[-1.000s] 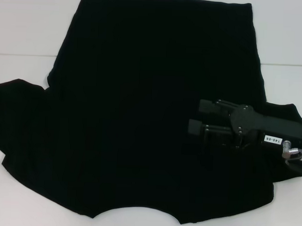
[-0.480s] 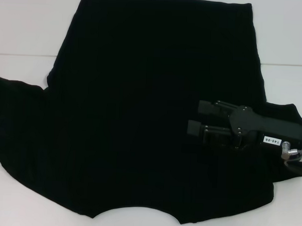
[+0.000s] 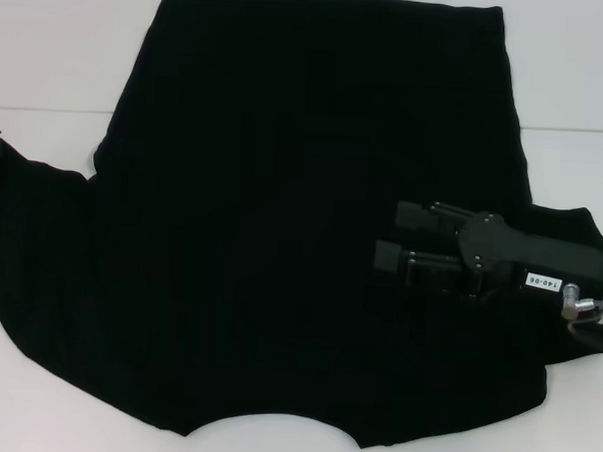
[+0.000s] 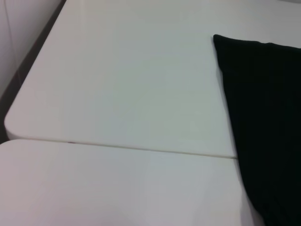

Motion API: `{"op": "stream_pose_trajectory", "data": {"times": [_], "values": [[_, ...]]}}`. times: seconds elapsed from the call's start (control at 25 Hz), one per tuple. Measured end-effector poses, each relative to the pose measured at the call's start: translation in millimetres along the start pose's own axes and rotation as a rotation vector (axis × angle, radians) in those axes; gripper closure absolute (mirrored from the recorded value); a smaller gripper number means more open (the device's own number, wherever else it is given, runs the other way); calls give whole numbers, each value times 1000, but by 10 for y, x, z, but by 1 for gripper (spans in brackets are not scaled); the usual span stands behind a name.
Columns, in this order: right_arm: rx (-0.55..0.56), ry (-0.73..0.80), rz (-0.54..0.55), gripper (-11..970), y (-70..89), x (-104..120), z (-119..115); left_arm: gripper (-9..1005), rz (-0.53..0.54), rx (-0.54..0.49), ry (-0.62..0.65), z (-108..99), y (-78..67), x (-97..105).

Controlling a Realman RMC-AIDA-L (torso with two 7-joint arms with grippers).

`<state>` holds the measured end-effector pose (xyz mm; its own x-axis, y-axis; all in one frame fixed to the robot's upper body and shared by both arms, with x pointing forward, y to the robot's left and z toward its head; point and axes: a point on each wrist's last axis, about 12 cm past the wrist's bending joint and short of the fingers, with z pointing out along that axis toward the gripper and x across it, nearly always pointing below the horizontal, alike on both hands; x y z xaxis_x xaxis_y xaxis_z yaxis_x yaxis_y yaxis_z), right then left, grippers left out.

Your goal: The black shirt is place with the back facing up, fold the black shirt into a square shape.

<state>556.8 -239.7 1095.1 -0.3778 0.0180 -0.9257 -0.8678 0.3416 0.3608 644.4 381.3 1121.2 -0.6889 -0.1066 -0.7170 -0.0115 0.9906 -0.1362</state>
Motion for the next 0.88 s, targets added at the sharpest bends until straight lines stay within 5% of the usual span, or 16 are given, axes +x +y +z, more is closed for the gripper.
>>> {"op": "stream_pose_trajectory", "data": {"times": [0.52, 0.88], "values": [[2, 0, 3, 46, 4, 15, -14, 991, -26, 210, 59, -176, -206, -100], [5, 0, -8, 46, 18, 56, -46, 984, 79, 330, 105, -67, -741, -150]]}}
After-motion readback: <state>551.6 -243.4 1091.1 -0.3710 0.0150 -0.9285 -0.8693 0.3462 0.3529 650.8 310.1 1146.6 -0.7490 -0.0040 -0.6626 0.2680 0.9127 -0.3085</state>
